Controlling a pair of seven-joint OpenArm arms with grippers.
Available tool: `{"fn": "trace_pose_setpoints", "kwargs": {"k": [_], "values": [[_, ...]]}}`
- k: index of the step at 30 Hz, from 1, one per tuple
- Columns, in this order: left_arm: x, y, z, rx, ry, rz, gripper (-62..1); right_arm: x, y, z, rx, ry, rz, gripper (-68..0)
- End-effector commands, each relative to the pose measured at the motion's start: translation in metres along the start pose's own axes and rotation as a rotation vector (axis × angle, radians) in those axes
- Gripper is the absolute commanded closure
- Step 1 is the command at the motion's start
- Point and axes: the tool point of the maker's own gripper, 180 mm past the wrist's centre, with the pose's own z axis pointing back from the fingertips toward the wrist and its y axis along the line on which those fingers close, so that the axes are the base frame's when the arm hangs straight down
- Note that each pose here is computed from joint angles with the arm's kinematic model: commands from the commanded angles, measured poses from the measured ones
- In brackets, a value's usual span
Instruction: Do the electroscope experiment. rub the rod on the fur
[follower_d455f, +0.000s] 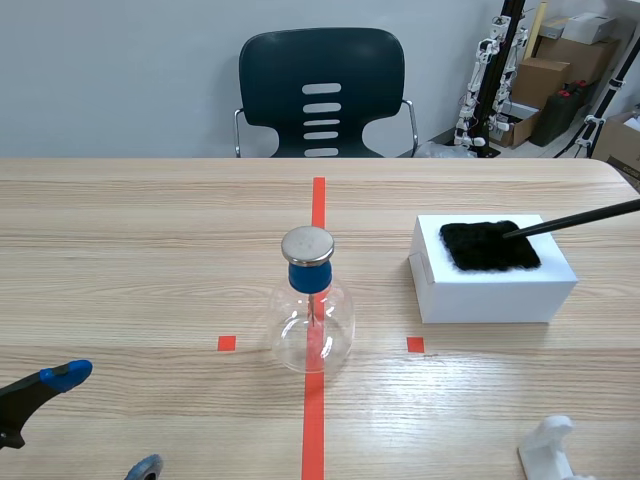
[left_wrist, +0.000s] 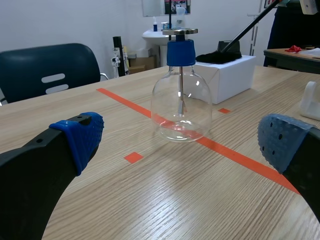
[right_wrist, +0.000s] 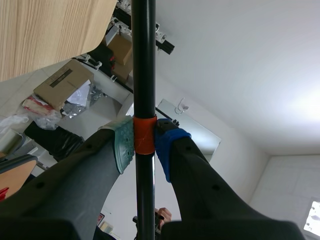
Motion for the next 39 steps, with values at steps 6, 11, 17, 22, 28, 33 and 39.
{"fn": "trace_pose_setpoints", "kwargs": {"k": [6, 11, 17, 22, 28, 33, 39], "values": [[0.007, 0.004, -0.002, 0.0, -0.03, -0.012, -62.3, -0.003, -0.013, -0.002, -0.034, -0.012, 0.048, -1.3], [0.007, 0.004, -0.002, 0.0, -0.03, -0.012, -62.3, 0.005, -0.018, -0.008, -0.052, -0.021, 0.037, -1.3], [0.007, 0.004, -0.002, 0.0, -0.03, -0.012, -62.3, 0.026, -0.024, -0.019, -0.072, -0.04, 0.027, -1.3], [0.007, 0.004, -0.002, 0.0, -0.031, -0.012, -62.3, 0.016, -0.017, -0.015, -0.052, -0.002, 0.02, -1.3], [0.007, 0.004, -0.002, 0.0, -0.03, -0.012, -62.3, -0.001, 0.0, -0.008, -0.028, 0.02, 0.017, -1.3], [0.007, 0.004, -0.002, 0.0, -0.03, -0.012, -62.3, 0.011, -0.012, -0.013, -0.071, 0.002, -0.005, -1.3], [0.007, 0.004, -0.002, 0.0, -0.03, -0.012, -62.3, 0.02, -0.035, -0.016, -0.134, 0.006, -0.015, -1.3]]}}
